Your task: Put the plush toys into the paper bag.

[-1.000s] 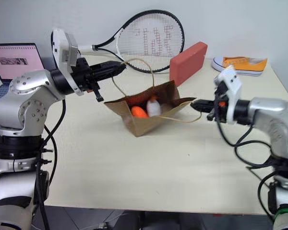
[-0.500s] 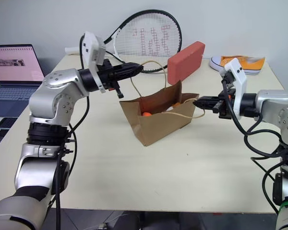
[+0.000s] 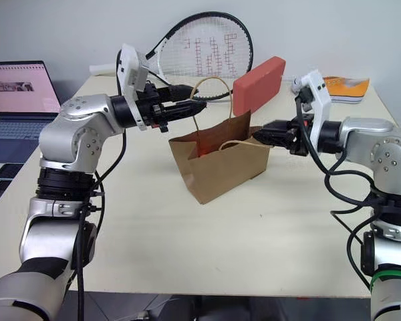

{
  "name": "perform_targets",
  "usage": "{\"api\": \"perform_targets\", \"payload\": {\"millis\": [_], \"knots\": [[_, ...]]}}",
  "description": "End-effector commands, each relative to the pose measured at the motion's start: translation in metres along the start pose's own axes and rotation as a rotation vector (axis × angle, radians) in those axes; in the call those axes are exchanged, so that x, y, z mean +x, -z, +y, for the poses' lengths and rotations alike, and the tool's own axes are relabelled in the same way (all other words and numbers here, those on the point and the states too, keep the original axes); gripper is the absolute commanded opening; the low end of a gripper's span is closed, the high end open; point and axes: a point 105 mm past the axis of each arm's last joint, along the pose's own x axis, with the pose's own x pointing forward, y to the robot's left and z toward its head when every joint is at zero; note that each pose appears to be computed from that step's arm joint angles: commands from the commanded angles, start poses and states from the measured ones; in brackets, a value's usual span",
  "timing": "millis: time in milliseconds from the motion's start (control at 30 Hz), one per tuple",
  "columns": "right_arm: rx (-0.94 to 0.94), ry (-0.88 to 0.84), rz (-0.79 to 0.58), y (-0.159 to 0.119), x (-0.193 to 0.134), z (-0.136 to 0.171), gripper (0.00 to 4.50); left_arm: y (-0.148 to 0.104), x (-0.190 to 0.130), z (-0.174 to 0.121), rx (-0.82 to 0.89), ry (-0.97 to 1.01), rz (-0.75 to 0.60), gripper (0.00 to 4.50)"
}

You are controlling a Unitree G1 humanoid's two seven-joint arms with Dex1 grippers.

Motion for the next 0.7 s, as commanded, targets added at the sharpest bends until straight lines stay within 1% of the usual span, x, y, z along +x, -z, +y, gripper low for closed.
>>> {"api": "perform_targets", "payload": {"millis": [33, 100, 133, 167, 300, 400, 467, 600, 700], "knots": [[-0.051, 0.022, -0.095, -0.028, -0.016, -0.003, 3.49, -0.02, -0.015, 0.0, 0.052, -0.025, -0.042, 3.35], [-0.054, 0.065, -0.127, -0.038, -0.025, -0.014, 4.24, -0.022, -0.027, 0.002, 0.044, -0.053, -0.06, 3.98], [-0.06, 0.079, -0.14, -0.042, -0.029, -0.017, 4.5, -0.023, -0.033, 0.003, 0.04, -0.068, -0.067, 4.26], [-0.069, 0.077, -0.148, -0.045, -0.033, -0.018, 4.5, -0.023, -0.039, 0.003, 0.035, -0.077, -0.072, 4.47], [-0.191, 0.038, -0.138, -0.048, -0.047, -0.012, 4.5, -0.016, -0.059, -0.001, 0.022, -0.095, -0.065, 4.47], [-0.388, 0.01, -0.118, -0.042, -0.055, -0.006, 4.5, -0.005, -0.076, -0.01, -0.013, -0.095, -0.051, 4.47], [-0.461, -0.063, -0.1, -0.031, -0.056, 0.006, 4.5, 0.006, -0.085, -0.02, -0.048, -0.09, -0.035, 4.47], [-0.451, -0.223, -0.065, -0.011, -0.051, 0.033, 4.5, 0.029, -0.094, -0.037, -0.128, -0.095, -0.016, 4.47], [-0.426, -0.305, -0.038, 0.002, -0.045, 0.049, 4.5, 0.046, -0.092, -0.043, -0.189, -0.103, -0.013, 4.47]]}}
